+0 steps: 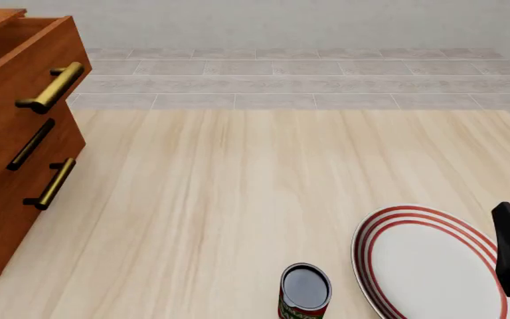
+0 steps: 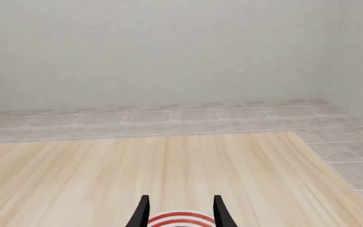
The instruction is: Put the bowl on top of the cabinet.
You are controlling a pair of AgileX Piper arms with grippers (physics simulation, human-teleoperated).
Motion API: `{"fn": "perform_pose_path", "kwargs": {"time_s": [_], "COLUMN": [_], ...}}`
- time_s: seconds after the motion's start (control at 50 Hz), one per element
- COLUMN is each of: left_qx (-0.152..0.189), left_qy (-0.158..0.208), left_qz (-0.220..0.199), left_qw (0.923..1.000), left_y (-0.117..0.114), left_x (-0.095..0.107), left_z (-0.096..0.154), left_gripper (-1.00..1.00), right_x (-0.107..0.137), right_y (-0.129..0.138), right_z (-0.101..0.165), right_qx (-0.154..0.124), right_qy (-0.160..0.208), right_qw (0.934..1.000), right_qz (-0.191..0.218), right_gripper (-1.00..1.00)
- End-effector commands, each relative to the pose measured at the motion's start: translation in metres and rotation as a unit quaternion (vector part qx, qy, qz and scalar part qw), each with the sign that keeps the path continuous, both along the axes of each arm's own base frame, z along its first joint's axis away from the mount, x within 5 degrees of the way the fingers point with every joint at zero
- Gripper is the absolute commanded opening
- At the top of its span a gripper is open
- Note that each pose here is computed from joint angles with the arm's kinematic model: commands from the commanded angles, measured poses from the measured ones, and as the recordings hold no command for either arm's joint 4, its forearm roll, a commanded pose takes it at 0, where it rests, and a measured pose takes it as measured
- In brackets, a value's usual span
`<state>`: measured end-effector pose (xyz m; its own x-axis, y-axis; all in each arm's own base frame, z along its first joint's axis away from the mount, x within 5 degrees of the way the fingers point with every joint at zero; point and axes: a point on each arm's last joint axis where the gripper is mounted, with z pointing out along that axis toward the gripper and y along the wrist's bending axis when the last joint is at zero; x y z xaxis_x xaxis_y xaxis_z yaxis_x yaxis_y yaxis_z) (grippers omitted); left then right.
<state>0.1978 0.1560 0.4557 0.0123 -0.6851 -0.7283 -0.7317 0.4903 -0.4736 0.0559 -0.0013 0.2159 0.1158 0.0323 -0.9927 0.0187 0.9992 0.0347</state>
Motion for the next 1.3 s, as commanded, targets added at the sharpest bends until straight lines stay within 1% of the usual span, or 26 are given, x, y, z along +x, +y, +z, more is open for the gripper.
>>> {"fn": "perform_pose_path", "kwargs": {"time_s": [0.02, 0.28, 0.3, 0.68, 0.82, 0.98, 1.1, 1.24, 1.3], "left_qx": [-0.001, 0.010, 0.010, 0.022, 0.021, 0.025, 0.030, 0.037, 0.039], "left_qy": [0.009, 0.004, 0.004, -0.002, -0.004, -0.008, -0.015, -0.034, -0.036], "left_qz": [-0.002, -0.009, -0.010, -0.015, -0.013, -0.011, -0.014, -0.029, -0.032], "left_qw": [1.0000, 0.9999, 0.9999, 0.9996, 0.9997, 0.9996, 0.9994, 0.9983, 0.9980], "left_y": [0.004, -0.001, -0.001, -0.005, -0.005, -0.009, -0.016, -0.035, -0.039], "left_x": [0.004, 0.001, 0.001, -0.001, -0.003, -0.009, -0.016, -0.028, -0.031], "left_z": [-0.005, 0.003, 0.003, 0.009, 0.010, 0.014, 0.019, 0.031, 0.033], "left_gripper": [-1.00, -1.00, 1.00, 1.00, 1.00, 1.00, 1.00, 1.00, 1.00], "right_x": [0.000, 0.000, 0.000, 0.000, 0.000, 0.000, 0.000, 0.000, 0.000], "right_y": [0.000, 0.000, 0.000, 0.000, 0.000, 0.000, 0.000, 0.000, 0.000], "right_z": [0.000, 0.000, 0.000, 0.000, 0.000, 0.000, 0.000, 0.000, 0.000], "right_qx": [0.000, 0.002, 0.003, 0.005, 0.004, 0.003, 0.003, 0.001, 0.001], "right_qy": [0.000, 0.000, 0.000, 0.000, -0.001, -0.001, -0.001, -0.001, -0.001], "right_qw": [1.0000, 1.0000, 1.0000, 1.0000, 1.0000, 1.0000, 1.0000, 1.0000, 1.0000], "right_qz": [0.001, 0.001, 0.001, 0.000, 0.000, 0.000, 0.001, 0.002, 0.002], "right_gripper": [1.00, 1.00, 1.00, 1.00, 1.00, 1.00, 1.00, 1.00, 1.00]}}
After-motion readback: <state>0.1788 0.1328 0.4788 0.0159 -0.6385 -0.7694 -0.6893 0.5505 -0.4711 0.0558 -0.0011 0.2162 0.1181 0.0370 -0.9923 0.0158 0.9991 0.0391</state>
